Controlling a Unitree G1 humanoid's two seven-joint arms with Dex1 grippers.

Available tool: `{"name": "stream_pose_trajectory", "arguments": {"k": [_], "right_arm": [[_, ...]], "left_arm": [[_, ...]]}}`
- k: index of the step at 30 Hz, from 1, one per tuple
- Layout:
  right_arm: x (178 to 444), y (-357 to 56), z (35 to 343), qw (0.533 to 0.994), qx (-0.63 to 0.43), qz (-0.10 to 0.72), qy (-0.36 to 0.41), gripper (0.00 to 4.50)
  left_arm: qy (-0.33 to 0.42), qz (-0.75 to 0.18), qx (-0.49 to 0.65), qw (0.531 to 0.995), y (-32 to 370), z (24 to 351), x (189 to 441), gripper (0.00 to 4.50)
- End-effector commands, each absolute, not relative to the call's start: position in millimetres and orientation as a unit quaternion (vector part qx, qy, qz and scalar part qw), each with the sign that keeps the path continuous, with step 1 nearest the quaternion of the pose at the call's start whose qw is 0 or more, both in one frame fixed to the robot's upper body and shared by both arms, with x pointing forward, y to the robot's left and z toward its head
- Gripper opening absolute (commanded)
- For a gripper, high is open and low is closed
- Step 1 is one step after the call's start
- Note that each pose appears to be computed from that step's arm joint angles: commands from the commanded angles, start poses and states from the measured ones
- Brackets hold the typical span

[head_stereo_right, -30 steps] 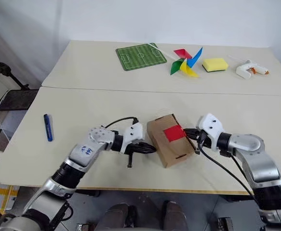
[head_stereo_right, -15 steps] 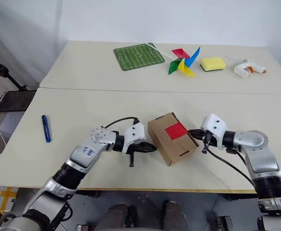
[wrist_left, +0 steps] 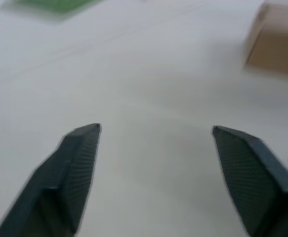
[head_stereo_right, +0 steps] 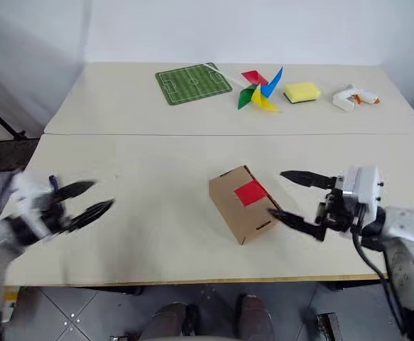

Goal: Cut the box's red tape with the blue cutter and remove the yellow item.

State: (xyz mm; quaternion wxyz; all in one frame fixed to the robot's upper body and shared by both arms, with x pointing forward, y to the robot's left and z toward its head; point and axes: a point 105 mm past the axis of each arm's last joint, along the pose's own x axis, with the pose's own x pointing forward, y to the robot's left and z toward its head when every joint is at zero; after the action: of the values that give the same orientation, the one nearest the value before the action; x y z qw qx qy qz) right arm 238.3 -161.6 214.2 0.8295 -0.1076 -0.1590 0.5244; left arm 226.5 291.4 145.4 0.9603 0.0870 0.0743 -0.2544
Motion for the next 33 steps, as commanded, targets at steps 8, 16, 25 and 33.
{"name": "stream_pose_trajectory", "arguments": {"k": [8, 16, 25, 33], "right_arm": [[214.0, -120.6, 202.8, 0.756, -0.080, 0.627, -0.172, 4.50], [219.4, -124.8, 200.5, 0.743, -0.113, 0.639, -0.167, 4.50], [222.7, -130.3, 204.2, 0.755, -0.124, 0.625, -0.155, 4.50], [226.4, -122.5, 220.0, 0.782, -0.072, 0.604, -0.136, 4.50]], "left_arm": [[0.057, 0.075, 0.104, 0.990, 414.8, 140.5, 115.3, 4.48], [-0.007, 0.077, 0.046, 0.996, 339.2, 138.5, 175.6, 4.48], [0.017, 0.217, -0.064, 0.974, 304.4, 126.3, 257.6, 4.48], [0.045, 0.248, -0.066, 0.965, 298.5, 121.6, 306.1, 4.48]]}}
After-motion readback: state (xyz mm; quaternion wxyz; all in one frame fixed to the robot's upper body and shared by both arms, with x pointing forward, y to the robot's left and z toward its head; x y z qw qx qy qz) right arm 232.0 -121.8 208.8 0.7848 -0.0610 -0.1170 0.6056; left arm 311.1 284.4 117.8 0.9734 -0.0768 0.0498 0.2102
